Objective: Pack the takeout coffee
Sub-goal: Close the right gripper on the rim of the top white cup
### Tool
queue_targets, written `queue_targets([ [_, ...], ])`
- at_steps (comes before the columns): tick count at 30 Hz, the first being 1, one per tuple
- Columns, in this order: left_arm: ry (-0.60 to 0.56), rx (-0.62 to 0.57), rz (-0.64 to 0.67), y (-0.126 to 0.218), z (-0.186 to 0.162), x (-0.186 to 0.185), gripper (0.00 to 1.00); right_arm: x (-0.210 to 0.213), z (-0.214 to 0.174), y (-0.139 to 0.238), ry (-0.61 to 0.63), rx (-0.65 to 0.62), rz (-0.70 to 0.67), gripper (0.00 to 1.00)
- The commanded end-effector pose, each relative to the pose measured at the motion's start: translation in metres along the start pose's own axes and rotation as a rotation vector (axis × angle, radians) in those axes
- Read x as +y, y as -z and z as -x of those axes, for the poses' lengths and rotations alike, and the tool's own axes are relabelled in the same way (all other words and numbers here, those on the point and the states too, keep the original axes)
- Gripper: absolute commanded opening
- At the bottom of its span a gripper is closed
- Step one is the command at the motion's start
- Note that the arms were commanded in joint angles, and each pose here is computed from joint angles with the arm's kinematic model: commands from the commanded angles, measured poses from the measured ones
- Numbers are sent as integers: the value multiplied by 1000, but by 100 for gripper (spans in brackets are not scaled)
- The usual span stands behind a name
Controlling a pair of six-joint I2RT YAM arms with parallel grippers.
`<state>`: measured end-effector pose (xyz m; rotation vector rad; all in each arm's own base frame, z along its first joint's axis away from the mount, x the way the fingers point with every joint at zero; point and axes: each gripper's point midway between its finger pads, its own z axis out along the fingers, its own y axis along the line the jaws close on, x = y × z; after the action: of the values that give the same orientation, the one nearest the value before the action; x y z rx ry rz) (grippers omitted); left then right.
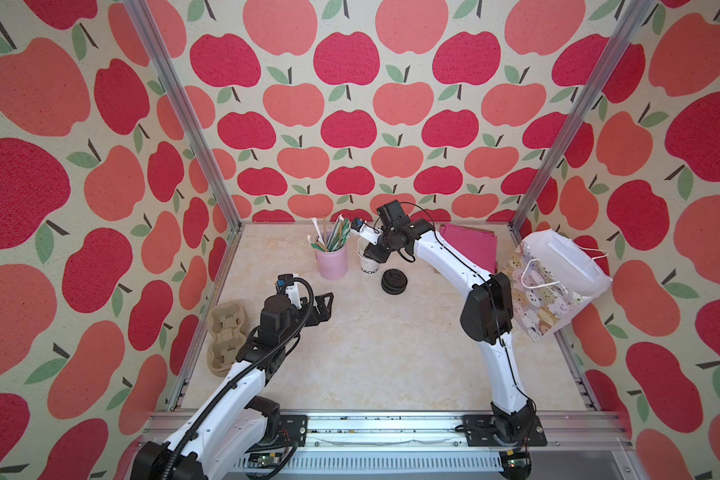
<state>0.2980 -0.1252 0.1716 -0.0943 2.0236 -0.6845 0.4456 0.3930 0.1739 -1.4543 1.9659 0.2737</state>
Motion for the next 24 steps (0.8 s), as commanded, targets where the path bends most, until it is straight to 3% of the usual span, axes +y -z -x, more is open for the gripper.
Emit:
queue_targets([
  [1, 19, -10, -24, -1, 3, -5, 99, 3, 2, -5, 17, 10, 16, 45],
  [7, 18, -4, -9, -1, 1, -2, 99, 2, -1, -16, 28, 24, 23, 28],
  [12, 23, -1, -7, -2, 1, -2, 99, 3, -2, -18, 33, 25, 33, 26],
  [20, 25, -3, -10, -3, 5, -4, 99, 1, 2, -13, 41, 13, 28, 0],
  [24, 27, -8, -24, -4, 9, -9, 99, 2, 10, -2, 41, -13, 35, 0],
])
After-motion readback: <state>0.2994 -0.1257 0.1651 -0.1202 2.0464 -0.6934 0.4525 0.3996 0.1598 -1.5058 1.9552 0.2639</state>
